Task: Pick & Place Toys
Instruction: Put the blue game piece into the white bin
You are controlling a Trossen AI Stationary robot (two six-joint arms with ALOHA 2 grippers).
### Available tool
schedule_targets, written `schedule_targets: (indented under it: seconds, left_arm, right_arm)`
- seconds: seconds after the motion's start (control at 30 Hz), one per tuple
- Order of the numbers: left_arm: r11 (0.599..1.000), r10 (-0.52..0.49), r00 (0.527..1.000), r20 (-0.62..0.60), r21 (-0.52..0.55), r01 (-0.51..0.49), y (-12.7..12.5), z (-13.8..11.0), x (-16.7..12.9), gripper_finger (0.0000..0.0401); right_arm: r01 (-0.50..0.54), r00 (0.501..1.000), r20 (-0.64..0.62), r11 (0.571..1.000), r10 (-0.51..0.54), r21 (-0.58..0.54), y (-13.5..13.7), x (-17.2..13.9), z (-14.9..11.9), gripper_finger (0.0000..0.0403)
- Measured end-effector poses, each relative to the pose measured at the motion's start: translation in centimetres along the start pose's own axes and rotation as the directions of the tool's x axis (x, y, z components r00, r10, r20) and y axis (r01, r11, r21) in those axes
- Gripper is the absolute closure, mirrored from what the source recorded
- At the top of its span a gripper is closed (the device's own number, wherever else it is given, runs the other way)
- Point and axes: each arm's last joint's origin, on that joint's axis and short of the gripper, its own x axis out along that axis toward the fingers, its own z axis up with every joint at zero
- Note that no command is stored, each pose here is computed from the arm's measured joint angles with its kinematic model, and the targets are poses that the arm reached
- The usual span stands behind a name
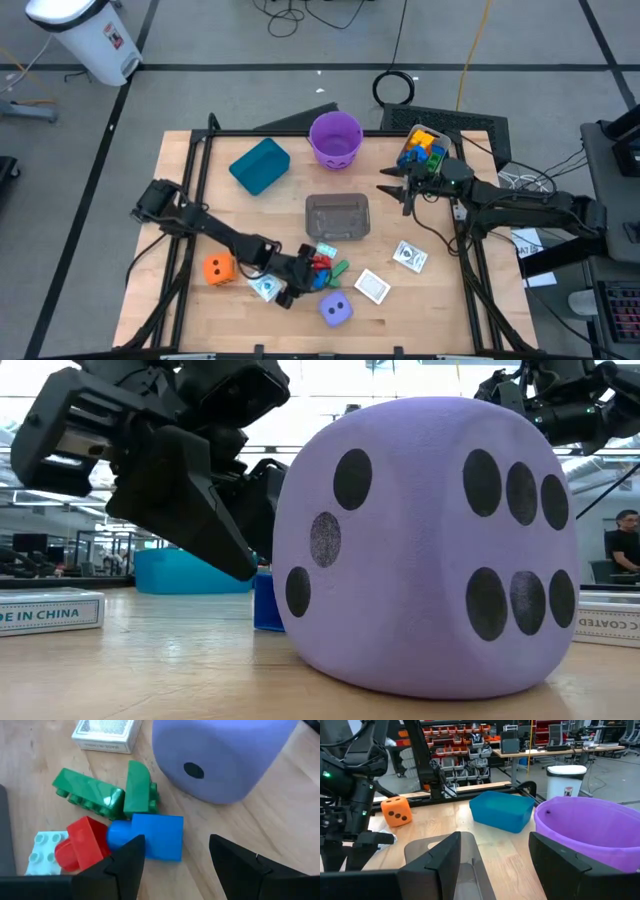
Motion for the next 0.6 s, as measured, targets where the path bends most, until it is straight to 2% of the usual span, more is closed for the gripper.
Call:
schedule_targets:
  seconds: [0.4, 0.6]
  left_arm:
    - [0.998, 0.059, 0.998, -0.031, -0.016, -0.06, 1.8, -0.4, 0.0, 0.0174]
    - [0.99, 0.042, 0.989, -0.139, -0.125, -0.059, 1.4, -1.3, -0.3, 0.0174]
  right_arm:
    - [0.0, 1.0, -0.001, 1.0, 0.0, -0.003, 0.0, 0.0, 0.0, 0.0195]
    - [0.0, 1.0, -0.002, 1.0, 0.0, -0.003, 0.0, 0.0, 0.0, 0.0195]
